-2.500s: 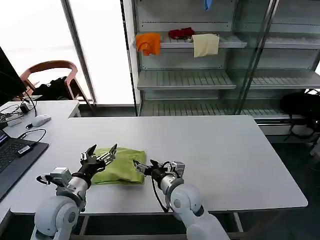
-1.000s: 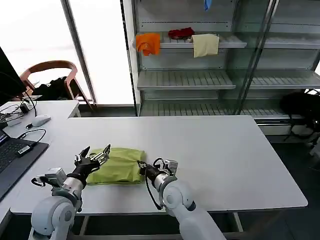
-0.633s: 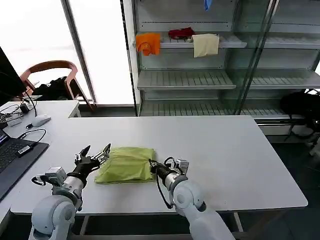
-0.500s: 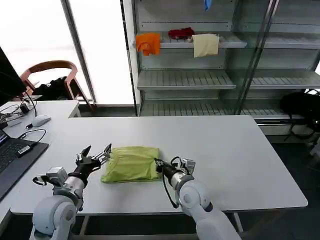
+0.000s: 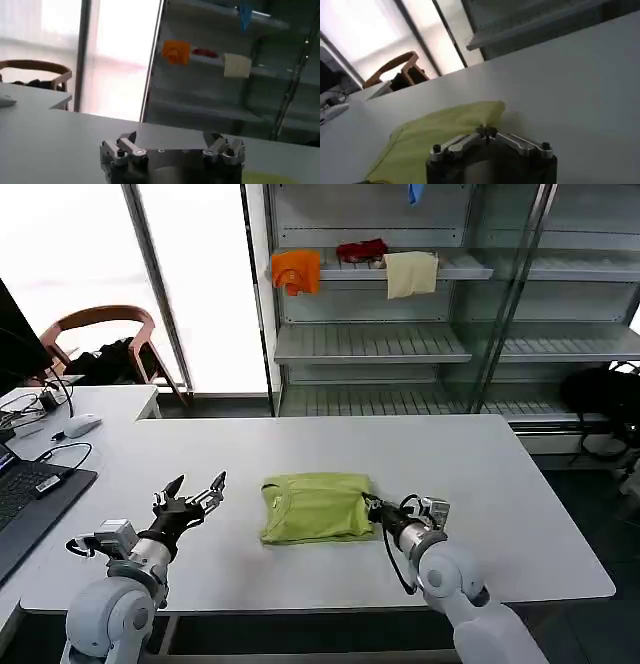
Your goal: Fold and organize the clothes.
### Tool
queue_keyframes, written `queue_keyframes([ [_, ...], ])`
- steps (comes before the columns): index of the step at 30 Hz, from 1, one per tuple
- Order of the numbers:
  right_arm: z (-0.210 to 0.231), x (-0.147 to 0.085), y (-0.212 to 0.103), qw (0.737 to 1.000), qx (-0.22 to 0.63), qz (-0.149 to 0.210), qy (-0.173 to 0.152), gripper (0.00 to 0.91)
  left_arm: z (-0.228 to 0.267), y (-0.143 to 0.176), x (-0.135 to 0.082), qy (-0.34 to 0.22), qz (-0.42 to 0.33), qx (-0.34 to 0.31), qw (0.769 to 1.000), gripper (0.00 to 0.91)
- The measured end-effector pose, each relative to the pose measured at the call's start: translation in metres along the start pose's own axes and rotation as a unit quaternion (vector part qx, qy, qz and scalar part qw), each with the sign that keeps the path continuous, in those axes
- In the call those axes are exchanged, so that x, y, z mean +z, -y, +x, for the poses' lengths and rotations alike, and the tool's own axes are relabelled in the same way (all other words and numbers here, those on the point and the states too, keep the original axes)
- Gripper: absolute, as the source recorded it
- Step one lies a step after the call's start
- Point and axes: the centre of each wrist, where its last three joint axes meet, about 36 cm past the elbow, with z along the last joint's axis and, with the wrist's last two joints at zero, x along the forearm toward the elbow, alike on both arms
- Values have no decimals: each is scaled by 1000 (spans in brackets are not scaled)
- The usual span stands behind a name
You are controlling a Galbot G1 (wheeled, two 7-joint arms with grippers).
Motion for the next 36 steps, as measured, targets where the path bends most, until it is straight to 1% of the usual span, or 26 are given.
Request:
queue_keyframes([
  [1, 1, -2, 4, 1000, 2, 5, 2, 907, 0, 0, 0, 0, 0, 0, 1000, 907],
  [4, 2, -3, 13, 1000, 7, 23, 6, 907, 1, 1, -1, 1, -1, 0, 1000, 907],
  [6, 4, -2, 17, 999, 12, 42, 12, 907, 2, 2, -1, 2, -1, 1, 1000, 907],
  [12, 15, 8, 22, 990, 41, 128, 27, 907, 6, 3, -2, 4, 1, 7, 1000, 907],
  [15, 24, 10, 26, 984, 64, 166, 35, 907, 7, 3, -3, 6, 3, 10, 1000, 907],
  [22, 50, 5, 42, 962, 121, 234, 68, 907, 6, -1, -2, 13, 6, 17, 1000, 907],
  [29, 73, -4, 66, 946, 163, 264, 92, 907, -1, -5, 4, 28, 7, 15, 999, 907],
  [36, 88, -9, 86, 935, 189, 278, 116, 907, -9, -7, 18, 36, 6, 4, 999, 907],
])
